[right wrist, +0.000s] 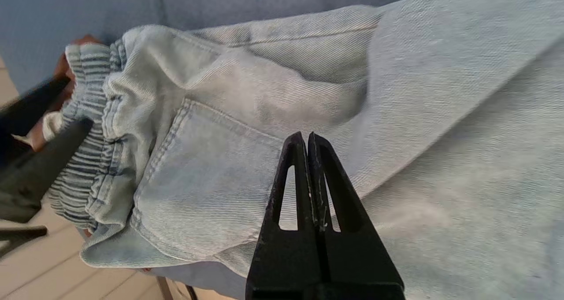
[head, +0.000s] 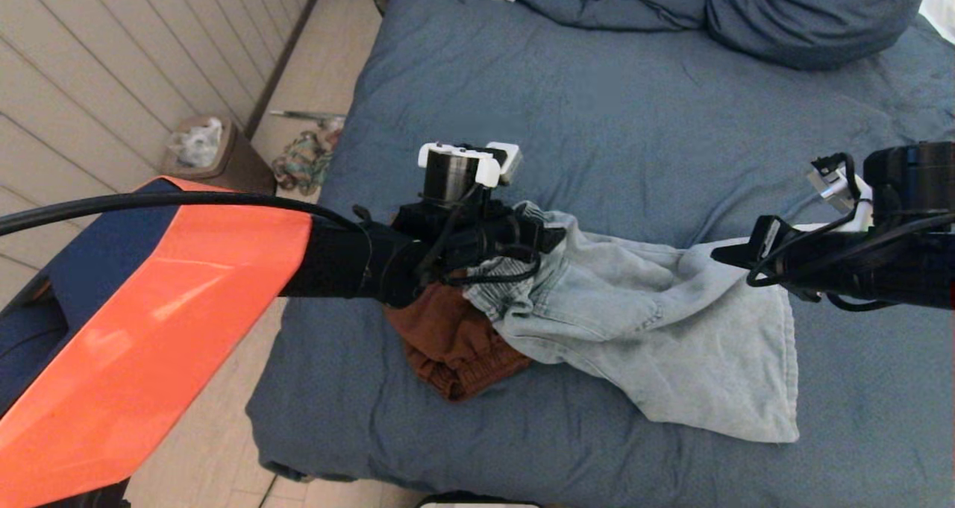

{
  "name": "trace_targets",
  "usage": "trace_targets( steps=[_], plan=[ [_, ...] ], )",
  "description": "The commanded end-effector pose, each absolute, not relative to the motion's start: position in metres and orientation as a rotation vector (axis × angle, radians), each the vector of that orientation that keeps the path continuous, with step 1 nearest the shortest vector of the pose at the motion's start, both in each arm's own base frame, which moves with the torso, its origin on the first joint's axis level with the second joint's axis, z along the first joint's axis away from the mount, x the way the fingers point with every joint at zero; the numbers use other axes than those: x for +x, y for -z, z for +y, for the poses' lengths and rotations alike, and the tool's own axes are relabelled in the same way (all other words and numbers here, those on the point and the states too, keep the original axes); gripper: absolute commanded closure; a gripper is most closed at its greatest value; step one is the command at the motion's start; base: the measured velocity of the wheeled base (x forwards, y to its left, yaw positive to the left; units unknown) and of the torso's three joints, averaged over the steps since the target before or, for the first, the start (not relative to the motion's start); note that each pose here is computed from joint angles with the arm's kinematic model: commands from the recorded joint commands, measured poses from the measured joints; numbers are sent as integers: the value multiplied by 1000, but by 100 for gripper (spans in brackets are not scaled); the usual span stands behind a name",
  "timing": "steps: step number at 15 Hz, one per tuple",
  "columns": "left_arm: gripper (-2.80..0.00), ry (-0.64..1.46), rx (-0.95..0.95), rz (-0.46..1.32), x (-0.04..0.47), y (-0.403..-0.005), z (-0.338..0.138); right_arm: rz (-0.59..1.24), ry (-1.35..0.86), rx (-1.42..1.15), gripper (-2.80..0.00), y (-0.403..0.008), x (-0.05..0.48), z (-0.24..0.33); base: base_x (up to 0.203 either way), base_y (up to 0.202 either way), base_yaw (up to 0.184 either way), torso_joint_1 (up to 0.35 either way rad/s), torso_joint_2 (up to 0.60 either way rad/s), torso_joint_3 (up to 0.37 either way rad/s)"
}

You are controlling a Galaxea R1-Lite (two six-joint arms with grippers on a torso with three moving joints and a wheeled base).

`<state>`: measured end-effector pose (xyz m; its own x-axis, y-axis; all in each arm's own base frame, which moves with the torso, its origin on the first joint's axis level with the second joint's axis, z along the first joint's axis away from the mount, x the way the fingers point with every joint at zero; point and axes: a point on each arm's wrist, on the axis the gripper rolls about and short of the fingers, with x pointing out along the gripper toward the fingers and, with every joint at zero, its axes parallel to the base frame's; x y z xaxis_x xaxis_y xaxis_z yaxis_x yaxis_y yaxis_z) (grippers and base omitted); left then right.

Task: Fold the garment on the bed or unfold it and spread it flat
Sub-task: Fold the blue shorts

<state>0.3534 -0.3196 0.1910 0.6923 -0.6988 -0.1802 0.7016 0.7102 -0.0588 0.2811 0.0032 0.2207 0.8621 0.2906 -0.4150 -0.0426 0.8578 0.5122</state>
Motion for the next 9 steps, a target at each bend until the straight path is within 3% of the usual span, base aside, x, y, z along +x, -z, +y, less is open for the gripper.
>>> trace_targets(
  steps=[1, 6, 7, 9],
  plan=[
    [-280, 781, 18, 208, 354, -186, -319, 512, -185, 514, 0, -219, 282, 4, 0, 0, 0, 0, 0, 0],
    [-280, 831, 36, 240, 336, -172, -337, 520, -182, 512, 0, -216, 282, 4, 0, 0, 0, 0, 0, 0],
    [0, 829, 33, 233, 338, -170, -338, 523, -180, 513, 0, -215, 283, 3, 0, 0, 0, 0, 0, 0],
    [0, 830, 30, 225, 338, -172, -338, 528, -182, 513, 0, -214, 284, 4, 0, 0, 0, 0, 0, 0]
  ],
)
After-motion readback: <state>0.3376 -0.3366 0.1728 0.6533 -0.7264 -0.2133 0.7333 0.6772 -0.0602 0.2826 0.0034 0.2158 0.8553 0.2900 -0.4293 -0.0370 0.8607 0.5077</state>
